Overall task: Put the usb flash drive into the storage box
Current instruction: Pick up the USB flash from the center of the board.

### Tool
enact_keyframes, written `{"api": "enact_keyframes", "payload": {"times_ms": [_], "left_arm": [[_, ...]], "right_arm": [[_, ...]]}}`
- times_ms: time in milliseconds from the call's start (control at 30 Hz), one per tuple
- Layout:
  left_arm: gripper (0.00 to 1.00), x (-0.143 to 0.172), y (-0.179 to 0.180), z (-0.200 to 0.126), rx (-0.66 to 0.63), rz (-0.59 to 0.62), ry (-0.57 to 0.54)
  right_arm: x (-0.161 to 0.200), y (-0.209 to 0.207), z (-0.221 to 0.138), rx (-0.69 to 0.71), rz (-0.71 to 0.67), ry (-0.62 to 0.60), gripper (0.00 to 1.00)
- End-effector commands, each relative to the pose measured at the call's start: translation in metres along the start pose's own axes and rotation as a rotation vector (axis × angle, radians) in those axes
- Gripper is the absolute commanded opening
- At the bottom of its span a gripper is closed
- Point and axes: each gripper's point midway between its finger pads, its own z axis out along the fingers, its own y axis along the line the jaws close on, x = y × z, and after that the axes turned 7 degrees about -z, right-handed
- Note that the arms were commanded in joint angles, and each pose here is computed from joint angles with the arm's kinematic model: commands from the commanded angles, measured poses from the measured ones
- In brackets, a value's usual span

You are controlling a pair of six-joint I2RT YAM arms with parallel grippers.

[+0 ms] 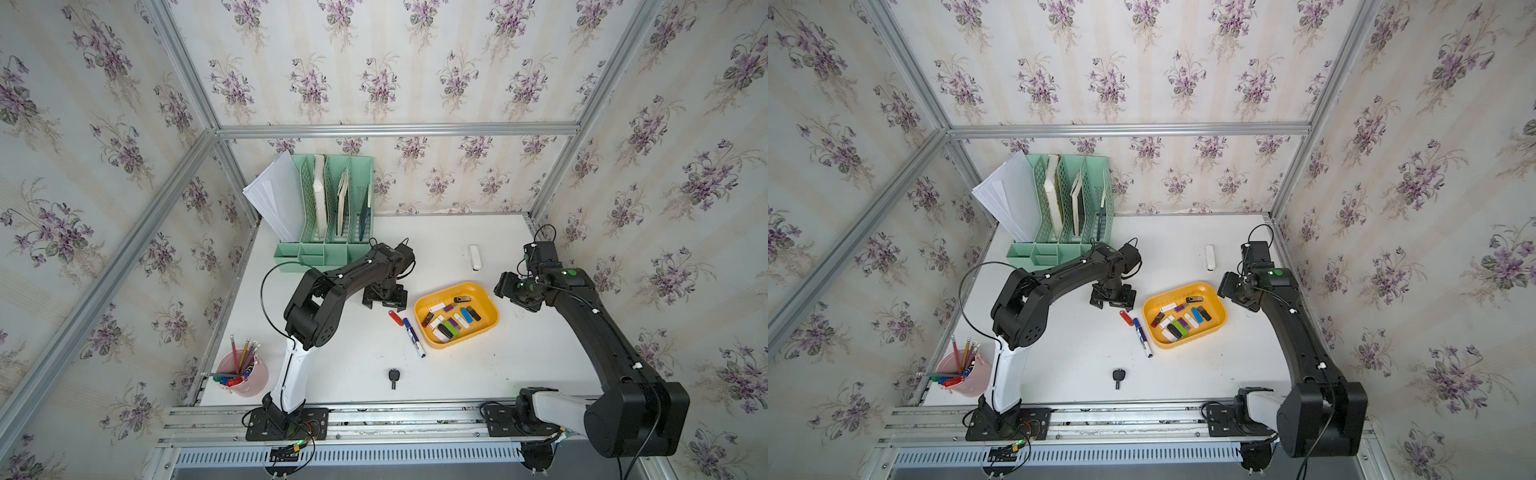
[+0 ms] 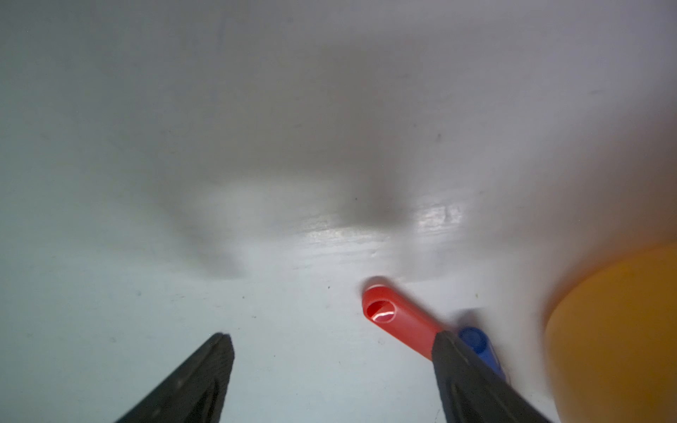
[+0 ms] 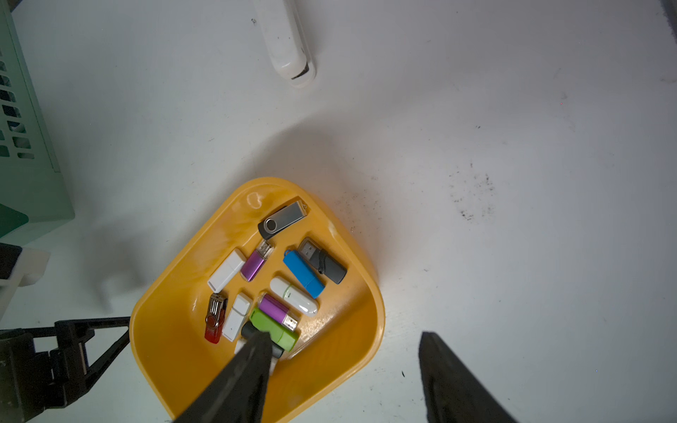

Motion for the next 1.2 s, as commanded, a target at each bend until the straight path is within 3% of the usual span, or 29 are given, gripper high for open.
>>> {"api": "enact_keyframes", "payload": {"times_ms": [0, 400, 1167], "left_arm": [[0.91, -0.002, -0.002, 0.004, -0.025, -0.015, -0.020], [0.90, 0.006, -0.008, 0.022, -0.022, -0.003, 0.011], [0.41, 0.026, -0.003, 0.024, 0.012, 0.012, 0.039]], "right_arm": [[-0.001, 0.002, 0.000, -0.013, -0.011, -0.003, 0.69], [0.006, 0.002, 0.000, -0.018, -0.019, 0.008, 0.69], [0.017, -0.003, 0.008, -0.012, -0.017, 0.031, 0.68]]}}
